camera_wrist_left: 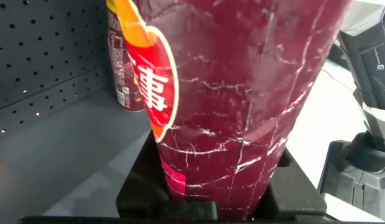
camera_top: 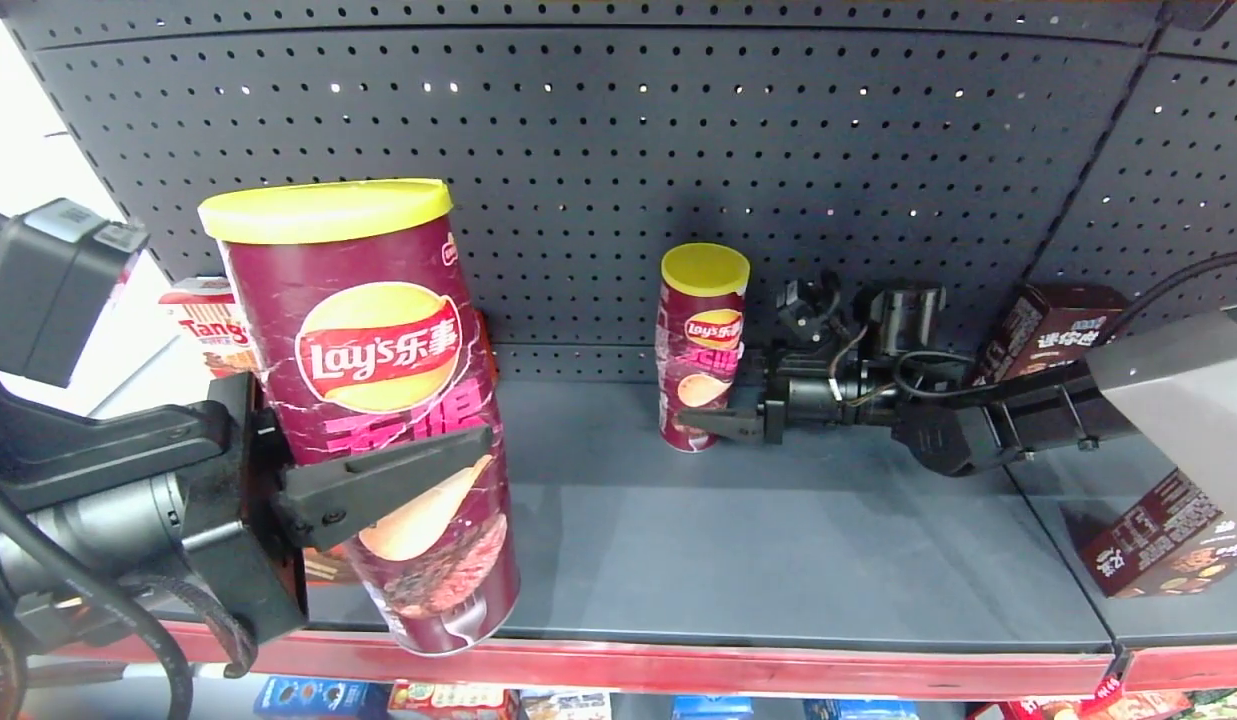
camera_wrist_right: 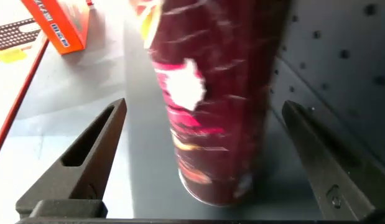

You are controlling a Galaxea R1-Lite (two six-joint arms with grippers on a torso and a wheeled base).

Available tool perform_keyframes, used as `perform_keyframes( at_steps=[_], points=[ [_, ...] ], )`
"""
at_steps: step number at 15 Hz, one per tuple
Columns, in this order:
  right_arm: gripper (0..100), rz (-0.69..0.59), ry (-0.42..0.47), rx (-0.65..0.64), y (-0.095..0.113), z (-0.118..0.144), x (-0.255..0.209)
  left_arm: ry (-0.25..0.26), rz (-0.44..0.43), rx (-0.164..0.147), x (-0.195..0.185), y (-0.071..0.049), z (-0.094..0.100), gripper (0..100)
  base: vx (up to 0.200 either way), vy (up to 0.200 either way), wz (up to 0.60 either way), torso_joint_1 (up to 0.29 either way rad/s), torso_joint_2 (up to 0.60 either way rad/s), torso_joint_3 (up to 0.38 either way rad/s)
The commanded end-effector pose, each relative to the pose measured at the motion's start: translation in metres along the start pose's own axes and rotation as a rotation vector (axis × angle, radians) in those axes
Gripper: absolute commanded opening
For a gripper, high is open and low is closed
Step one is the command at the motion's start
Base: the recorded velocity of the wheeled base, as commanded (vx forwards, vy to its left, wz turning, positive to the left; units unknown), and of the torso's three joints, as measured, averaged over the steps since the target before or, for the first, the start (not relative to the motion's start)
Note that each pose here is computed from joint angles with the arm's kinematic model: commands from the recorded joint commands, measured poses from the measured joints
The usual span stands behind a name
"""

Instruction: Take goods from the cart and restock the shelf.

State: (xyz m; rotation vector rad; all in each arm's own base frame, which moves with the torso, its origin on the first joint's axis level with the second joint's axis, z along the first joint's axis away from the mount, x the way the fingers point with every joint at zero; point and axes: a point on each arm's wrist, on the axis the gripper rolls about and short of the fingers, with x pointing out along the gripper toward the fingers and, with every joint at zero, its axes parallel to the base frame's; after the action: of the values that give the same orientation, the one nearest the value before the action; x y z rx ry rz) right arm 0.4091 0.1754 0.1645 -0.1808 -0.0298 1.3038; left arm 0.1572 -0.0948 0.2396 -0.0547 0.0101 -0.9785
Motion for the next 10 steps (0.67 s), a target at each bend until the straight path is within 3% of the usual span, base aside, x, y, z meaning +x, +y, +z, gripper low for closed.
perform_keyframes(
  at_steps=[1, 10],
  points=[
    [100, 0.009, 0.002, 0.003, 0.004, 0.0, 0.003, 0.003, 0.0, -0.002, 0.0, 0.0, -0.001, 0, 0.0, 0.0, 0.0, 0.0, 0.0, 0.0],
    [100, 0.001, 0.03, 0.034, 0.036, 0.007, -0.021, 0.007, 0.023, -0.003, -0.004, 0.003, -0.003, 0, 0.0, 0.0, 0.0, 0.0, 0.0, 0.0]
  ],
)
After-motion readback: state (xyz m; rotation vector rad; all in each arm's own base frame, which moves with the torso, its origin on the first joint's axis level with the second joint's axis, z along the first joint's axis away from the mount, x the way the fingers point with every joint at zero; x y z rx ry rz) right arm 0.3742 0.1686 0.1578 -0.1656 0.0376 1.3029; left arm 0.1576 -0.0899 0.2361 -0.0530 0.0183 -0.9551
